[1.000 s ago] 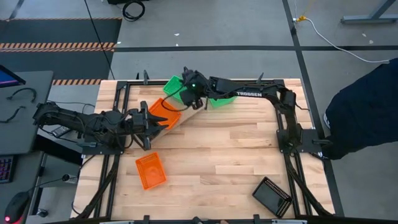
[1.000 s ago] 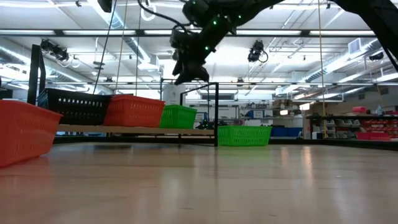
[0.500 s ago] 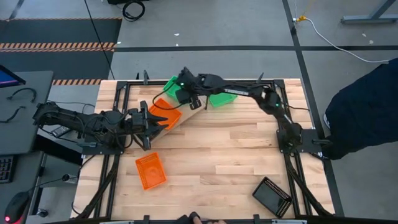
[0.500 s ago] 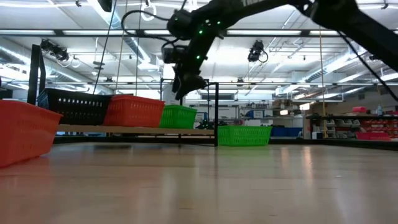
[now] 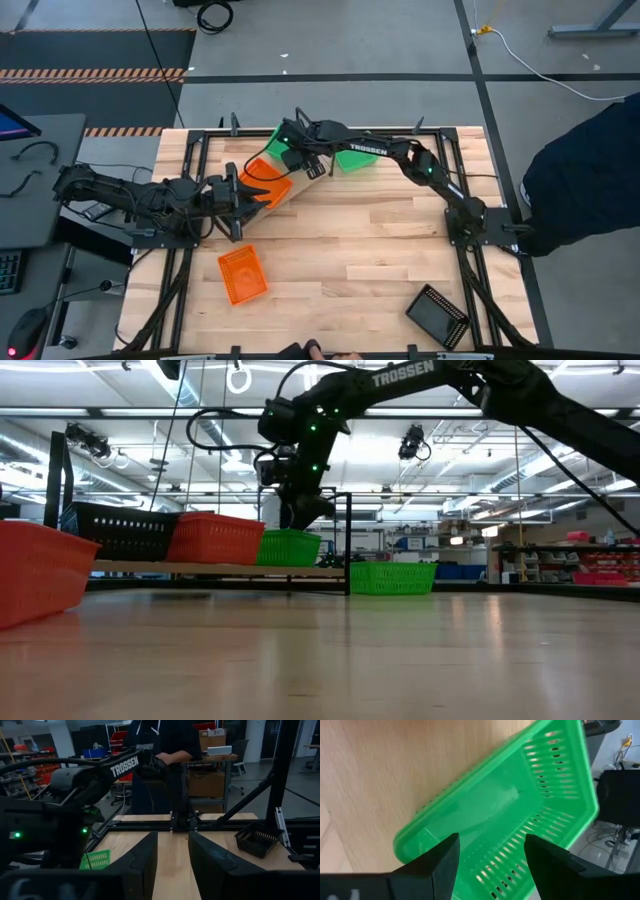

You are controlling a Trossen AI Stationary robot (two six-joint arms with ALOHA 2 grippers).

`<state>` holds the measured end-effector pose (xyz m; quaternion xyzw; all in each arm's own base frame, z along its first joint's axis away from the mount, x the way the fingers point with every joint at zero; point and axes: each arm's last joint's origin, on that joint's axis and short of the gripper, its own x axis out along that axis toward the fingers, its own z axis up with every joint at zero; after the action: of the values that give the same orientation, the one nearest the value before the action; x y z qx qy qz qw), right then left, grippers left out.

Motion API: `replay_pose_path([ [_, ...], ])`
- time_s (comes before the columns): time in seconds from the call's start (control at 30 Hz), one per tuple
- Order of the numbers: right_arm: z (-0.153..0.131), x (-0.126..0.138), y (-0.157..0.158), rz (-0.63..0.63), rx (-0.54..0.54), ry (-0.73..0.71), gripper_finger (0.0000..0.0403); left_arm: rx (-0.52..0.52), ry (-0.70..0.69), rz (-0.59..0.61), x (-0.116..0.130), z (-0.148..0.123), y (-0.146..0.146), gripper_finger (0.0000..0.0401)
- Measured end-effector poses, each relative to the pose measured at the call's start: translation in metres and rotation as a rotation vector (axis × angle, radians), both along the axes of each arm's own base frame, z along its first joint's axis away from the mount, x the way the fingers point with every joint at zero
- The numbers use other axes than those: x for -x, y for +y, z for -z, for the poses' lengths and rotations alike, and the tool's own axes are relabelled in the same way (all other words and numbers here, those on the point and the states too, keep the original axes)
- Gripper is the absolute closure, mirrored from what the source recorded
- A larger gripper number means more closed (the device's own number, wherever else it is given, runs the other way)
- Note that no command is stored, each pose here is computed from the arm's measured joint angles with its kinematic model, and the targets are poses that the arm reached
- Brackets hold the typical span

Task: Stack baskets on shelf by color
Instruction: Stack the bottom green bin on top of the green bin on the shelf

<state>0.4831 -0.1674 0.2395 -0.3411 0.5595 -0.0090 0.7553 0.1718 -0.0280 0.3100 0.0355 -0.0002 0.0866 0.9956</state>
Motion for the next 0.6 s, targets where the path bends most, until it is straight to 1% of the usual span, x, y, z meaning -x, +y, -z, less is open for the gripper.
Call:
replay_pose_path([
  [0.1, 0.000, 0.001, 0.003, 0.013, -0.014, 0.004, 0.0176, -0.020, 0.002, 0.000, 0.000, 0.000, 0.000, 0.0284],
  [0.27, 0.000, -0.002, 0.011, 0.018, -0.075, -0.028, 0.0176, -0.022, -0.007, 0.000, 0.000, -0.001, 0.000, 0.0284],
  [0.5, 0.000, -0.008, 0.027, 0.106, -0.132, -0.091, 0.0176, -0.019, -0.020, -0.001, 0.003, -0.003, 0.001, 0.0284],
  [0.6, 0.000, -0.009, 0.033, 0.113, -0.139, -0.092, 0.0176, -0.019, -0.021, 0.000, 0.003, -0.003, 0.001, 0.0284],
])
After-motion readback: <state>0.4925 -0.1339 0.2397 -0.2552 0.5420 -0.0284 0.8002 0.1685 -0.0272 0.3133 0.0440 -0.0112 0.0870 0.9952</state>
